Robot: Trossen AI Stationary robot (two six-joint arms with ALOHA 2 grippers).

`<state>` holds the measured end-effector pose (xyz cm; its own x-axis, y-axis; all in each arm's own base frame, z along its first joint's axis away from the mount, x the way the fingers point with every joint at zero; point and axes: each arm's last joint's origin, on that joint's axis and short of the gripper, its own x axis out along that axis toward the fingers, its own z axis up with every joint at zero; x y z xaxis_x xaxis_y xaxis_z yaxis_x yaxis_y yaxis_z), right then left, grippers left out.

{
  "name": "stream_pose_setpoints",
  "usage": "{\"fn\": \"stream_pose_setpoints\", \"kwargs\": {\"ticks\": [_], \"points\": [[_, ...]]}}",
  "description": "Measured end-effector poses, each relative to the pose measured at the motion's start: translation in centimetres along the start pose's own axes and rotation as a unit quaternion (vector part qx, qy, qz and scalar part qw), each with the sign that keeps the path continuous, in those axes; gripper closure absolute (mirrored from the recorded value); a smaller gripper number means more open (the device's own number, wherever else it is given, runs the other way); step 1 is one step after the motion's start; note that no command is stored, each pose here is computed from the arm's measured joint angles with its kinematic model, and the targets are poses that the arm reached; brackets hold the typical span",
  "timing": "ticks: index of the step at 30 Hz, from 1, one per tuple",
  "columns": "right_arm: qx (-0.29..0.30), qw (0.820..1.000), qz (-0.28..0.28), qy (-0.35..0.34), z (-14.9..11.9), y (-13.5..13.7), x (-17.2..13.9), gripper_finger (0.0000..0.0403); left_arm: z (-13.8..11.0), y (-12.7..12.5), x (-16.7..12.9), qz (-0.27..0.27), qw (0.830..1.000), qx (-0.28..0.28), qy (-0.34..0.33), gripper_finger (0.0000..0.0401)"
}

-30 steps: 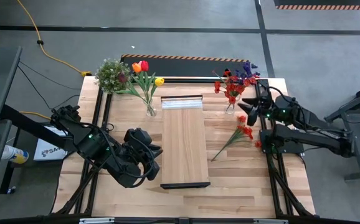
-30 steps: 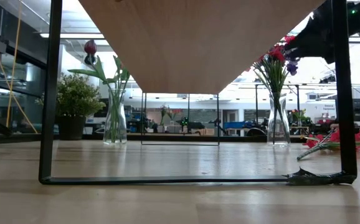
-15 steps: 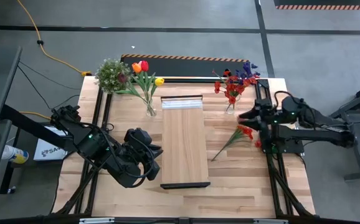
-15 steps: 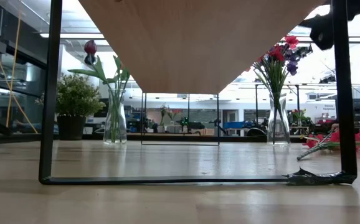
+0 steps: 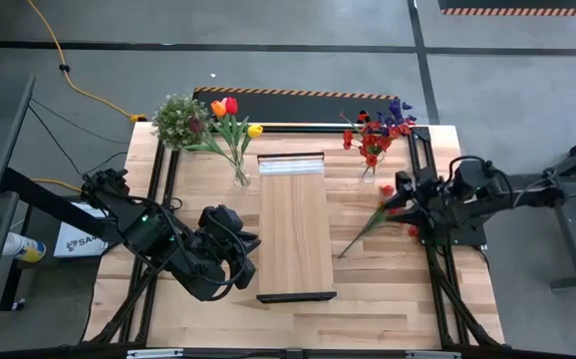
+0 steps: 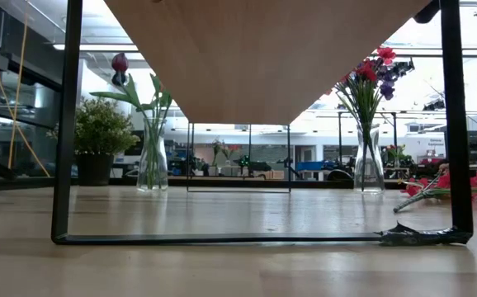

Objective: Pick and place flowers into a vace then onto a shelf
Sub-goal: Put the orange flowers into the right transparent vase

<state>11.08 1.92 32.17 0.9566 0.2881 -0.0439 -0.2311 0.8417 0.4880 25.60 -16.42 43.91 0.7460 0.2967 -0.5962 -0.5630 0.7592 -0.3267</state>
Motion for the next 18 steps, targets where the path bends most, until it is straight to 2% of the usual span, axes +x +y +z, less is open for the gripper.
{"fn": "stream_pose_setpoints", "kwargs": {"ticks": [6, 11, 15, 18], "points": [[0.077, 0.995, 0.021, 0.056, -0.5, 0.7, 1.1, 0.0238, 0.0, 0.0, 0.0, 0.0, 1.0, -0.001, -0.001, 0.03], [0.163, 0.979, 0.011, 0.125, -0.7, 1.6, 0.4, 0.0238, 0.0, 0.0, 0.0, 0.0, 1.0, 0.004, -0.001, 0.03], [0.251, 0.949, -0.028, 0.188, -1.1, 2.2, -0.6, 0.0238, 0.0, 0.0, 0.0, 0.002, 1.0, 0.029, -0.001, 0.03], [0.326, 0.909, -0.079, 0.247, -1.9, 2.2, -1.5, 0.0238, 0.0, 0.1, 0.0, 0.005, 0.998, 0.056, 0.0, 0.03]]}}
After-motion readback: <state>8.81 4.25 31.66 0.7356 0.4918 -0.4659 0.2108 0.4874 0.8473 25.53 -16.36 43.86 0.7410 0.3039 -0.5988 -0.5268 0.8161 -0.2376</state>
